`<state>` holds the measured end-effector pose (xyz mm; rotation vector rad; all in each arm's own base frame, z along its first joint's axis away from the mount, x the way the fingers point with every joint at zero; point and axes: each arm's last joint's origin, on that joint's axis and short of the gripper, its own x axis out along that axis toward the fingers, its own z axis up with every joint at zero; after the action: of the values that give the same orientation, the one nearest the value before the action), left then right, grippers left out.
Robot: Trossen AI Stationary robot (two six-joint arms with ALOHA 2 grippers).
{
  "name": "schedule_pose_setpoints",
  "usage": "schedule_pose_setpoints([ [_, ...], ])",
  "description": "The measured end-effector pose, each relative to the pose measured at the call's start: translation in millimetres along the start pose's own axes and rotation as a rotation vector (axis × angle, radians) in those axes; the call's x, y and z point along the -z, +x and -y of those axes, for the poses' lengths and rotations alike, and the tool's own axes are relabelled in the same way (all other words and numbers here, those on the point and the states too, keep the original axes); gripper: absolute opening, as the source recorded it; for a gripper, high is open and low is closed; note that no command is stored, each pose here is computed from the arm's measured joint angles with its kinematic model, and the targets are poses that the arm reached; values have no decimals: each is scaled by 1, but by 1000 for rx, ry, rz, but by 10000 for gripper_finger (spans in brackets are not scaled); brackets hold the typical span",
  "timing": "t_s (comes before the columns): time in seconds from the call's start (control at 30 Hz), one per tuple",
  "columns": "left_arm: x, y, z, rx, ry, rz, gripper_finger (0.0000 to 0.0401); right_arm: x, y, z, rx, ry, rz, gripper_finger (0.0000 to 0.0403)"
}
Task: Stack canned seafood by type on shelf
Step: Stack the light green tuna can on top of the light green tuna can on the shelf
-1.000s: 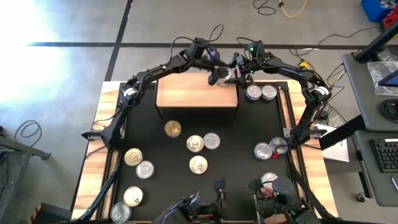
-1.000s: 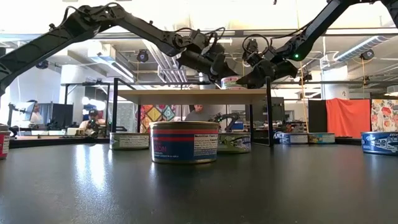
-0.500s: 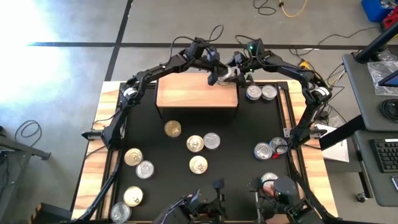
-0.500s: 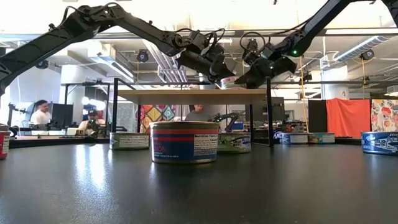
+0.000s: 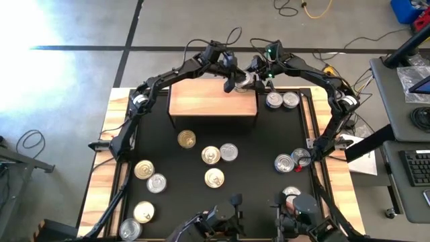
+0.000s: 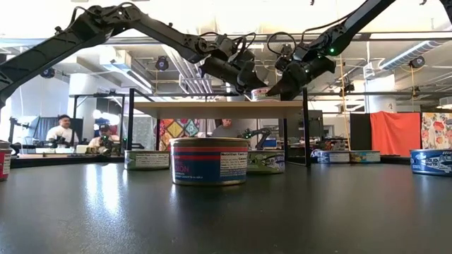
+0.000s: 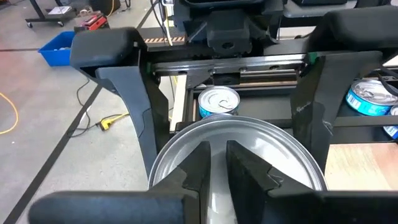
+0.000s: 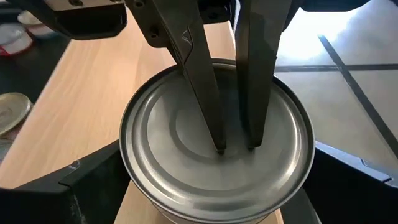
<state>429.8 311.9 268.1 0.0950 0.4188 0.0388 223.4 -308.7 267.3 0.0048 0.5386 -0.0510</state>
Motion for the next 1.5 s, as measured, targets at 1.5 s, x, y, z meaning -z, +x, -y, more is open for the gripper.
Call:
schedule_pose_setpoints([
  [1.5,16,-15,-10,24,33,-129,38,-35,-17,-39,251,48,-253,400],
])
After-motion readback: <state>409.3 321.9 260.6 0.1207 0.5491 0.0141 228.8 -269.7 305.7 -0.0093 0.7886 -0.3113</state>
